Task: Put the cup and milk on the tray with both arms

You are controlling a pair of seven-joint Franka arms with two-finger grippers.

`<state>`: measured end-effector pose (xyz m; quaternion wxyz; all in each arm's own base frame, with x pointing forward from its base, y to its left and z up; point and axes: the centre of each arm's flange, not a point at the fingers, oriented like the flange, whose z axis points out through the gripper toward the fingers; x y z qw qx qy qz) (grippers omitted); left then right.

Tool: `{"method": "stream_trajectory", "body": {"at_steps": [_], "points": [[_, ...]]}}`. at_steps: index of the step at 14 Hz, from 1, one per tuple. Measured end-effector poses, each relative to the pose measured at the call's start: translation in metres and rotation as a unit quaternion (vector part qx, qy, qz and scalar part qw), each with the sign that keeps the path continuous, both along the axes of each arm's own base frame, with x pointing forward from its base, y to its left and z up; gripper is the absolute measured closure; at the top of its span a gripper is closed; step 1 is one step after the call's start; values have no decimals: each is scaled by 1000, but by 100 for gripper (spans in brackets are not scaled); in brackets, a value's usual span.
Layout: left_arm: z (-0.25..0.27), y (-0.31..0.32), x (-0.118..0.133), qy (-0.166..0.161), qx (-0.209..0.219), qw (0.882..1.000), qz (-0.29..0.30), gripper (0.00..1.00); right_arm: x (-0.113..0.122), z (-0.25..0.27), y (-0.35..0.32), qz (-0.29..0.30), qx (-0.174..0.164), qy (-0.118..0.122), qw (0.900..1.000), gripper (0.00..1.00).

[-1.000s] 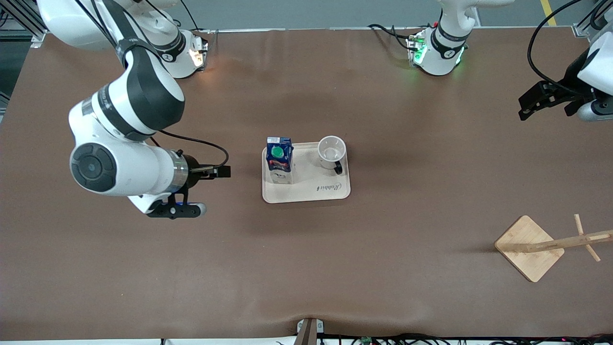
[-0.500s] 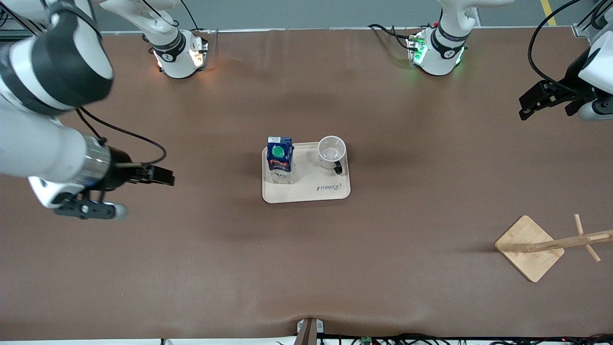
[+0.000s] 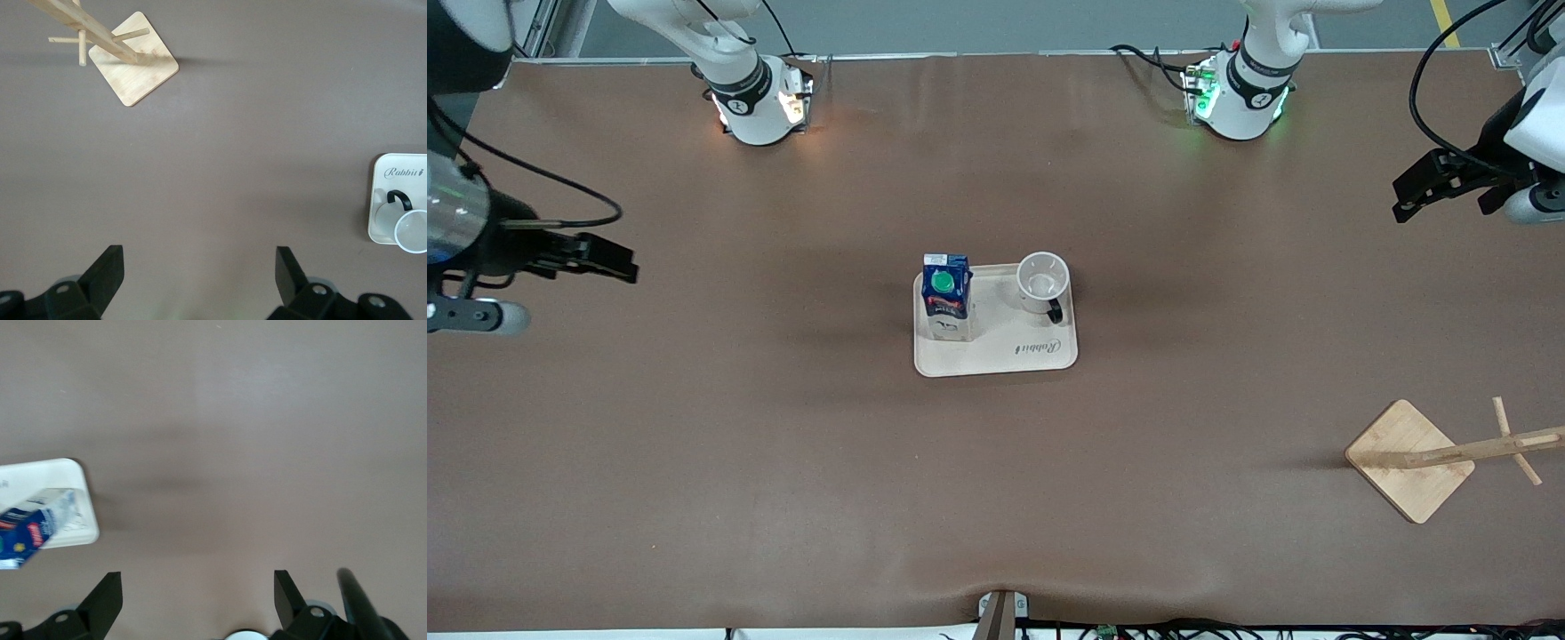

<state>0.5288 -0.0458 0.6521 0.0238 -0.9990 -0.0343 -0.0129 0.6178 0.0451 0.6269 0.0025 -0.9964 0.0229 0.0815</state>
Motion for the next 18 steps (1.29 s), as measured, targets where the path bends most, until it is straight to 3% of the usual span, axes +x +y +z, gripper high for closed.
{"method": "stream_trajectory", "body": {"at_steps": [3,6,9,12,16,18], "points": [[0,-1,0,1,0,1000,-1,0,-14,-13,-52,0,-8,-11,1000,0],[-1,-4,0,2,0,1000,-4,0,-54,-4,-74,36,-6,-27,999,0],[-1,-9,-1,2,0,1000,-8,0,-81,26,-86,32,-6,-43,999,0],[-5,-15,1,5,1,1000,-14,0,-88,48,-83,36,-7,-60,998,0],[-9,-20,2,9,0,1000,-18,0,-89,44,-98,24,-7,-49,999,0],[-10,-20,2,11,1,1000,-20,0,-89,50,-95,27,-7,-56,998,0]]}}
